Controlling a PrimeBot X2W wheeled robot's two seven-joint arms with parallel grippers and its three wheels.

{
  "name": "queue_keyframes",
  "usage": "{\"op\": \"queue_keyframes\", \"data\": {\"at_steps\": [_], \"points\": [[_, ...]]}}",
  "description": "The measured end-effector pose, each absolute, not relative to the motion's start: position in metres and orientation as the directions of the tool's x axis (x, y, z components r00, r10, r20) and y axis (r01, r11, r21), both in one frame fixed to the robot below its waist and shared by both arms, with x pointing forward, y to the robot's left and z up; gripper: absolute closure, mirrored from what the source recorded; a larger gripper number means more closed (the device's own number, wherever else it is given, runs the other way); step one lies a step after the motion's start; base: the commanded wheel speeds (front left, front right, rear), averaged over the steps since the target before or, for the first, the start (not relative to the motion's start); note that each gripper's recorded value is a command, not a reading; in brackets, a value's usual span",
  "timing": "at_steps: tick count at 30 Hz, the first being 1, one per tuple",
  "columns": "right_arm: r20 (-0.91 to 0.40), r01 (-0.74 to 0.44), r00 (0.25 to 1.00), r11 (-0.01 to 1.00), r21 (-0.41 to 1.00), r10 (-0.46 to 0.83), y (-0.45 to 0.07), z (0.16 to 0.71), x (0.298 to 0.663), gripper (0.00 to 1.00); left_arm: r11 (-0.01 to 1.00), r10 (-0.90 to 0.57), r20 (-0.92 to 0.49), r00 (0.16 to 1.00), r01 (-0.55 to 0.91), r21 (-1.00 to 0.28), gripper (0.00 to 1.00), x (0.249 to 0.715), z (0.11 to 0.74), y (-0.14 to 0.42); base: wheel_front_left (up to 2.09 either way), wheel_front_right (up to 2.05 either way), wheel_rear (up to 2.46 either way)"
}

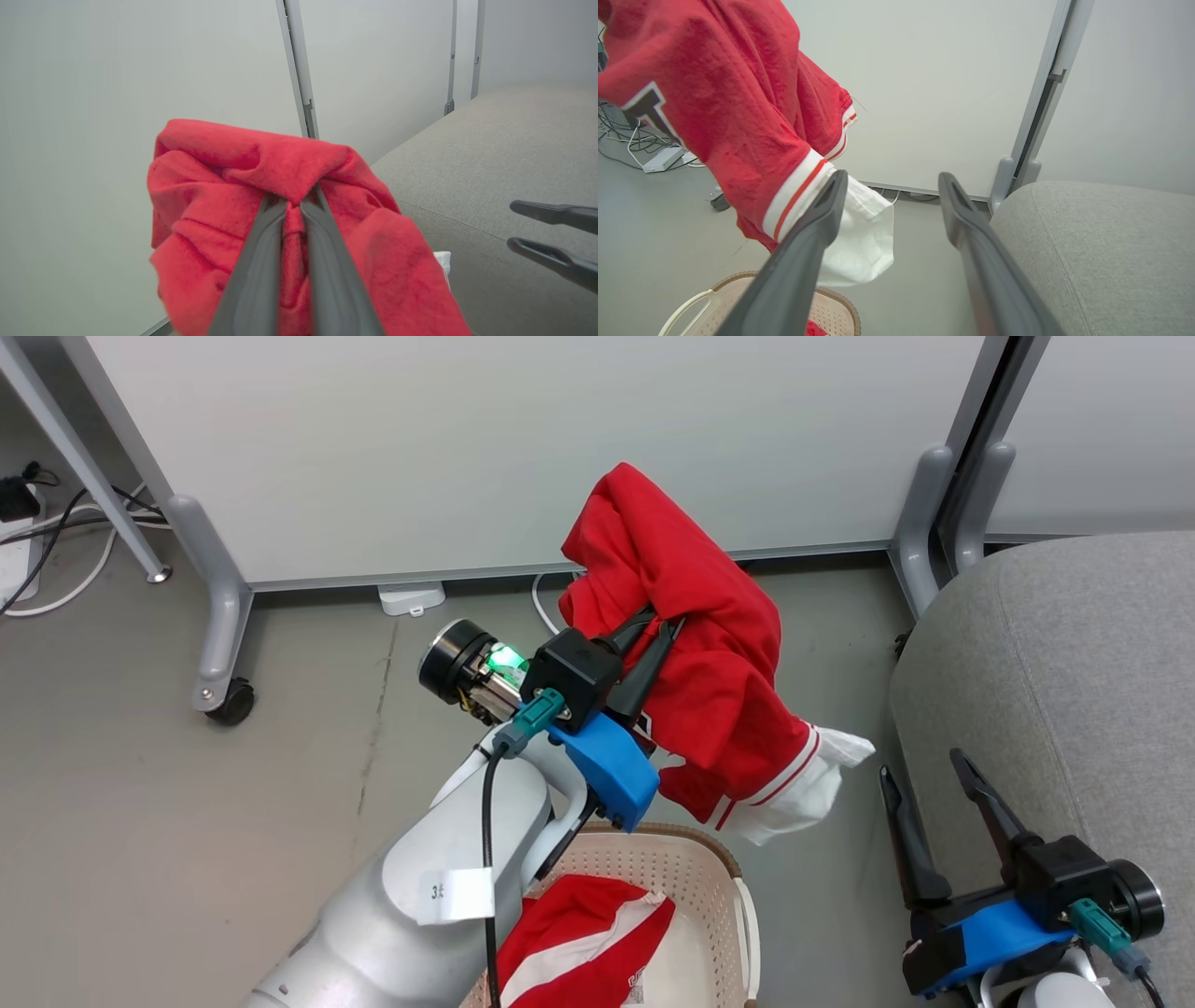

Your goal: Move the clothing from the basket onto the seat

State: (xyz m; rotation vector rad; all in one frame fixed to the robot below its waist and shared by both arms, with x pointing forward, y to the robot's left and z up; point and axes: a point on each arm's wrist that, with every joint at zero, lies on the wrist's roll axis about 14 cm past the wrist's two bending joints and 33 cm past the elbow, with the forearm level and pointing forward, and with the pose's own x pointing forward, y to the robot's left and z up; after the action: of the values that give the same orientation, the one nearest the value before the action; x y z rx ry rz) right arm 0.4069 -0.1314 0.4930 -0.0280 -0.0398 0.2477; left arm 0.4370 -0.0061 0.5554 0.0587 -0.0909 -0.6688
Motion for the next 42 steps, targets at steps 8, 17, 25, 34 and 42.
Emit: {"op": "queue_keyframes", "data": {"at_steps": [8, 17, 25, 34, 42], "points": [[0.045, -0.252, 0.966, 0.967, -0.039, 0.254, -0.128, 0.497, 0.403, 0.00, 0.775, -0.631, 0.085, 0.771, 0.624, 0.100, 1.00, 0.432, 0.565, -0.010, 0.00, 0.00, 0.00], [0.056, -0.307, 0.949, 0.949, -0.073, 0.311, -0.116, 0.502, 0.402, 0.00, 0.774, -0.632, 0.086, 0.770, 0.624, 0.106, 1.00, 0.429, 0.569, -0.009, 0.00, 0.00, 0.00], [0.079, -0.421, 0.896, 0.893, -0.156, 0.437, -0.085, 0.517, 0.412, 0.00, 0.770, -0.637, 0.083, 0.766, 0.628, 0.111, 1.00, 0.426, 0.569, -0.011, 0.00, 0.00, 0.00], [0.026, -0.552, 0.819, 0.800, -0.237, 0.573, -0.049, 0.511, 0.423, 0.00, 0.768, -0.640, 0.078, 0.765, 0.631, 0.111, 1.00, 0.424, 0.566, -0.010, 0.00, 0.00, 0.00], [-0.038, -0.642, 0.755, 0.725, -0.250, 0.655, -0.020, 0.496, 0.424, 0.00, 0.764, -0.644, 0.075, 0.761, 0.635, 0.116, 1.00, 0.423, 0.566, -0.010, 0.00, 0.00, 0.00]]}}
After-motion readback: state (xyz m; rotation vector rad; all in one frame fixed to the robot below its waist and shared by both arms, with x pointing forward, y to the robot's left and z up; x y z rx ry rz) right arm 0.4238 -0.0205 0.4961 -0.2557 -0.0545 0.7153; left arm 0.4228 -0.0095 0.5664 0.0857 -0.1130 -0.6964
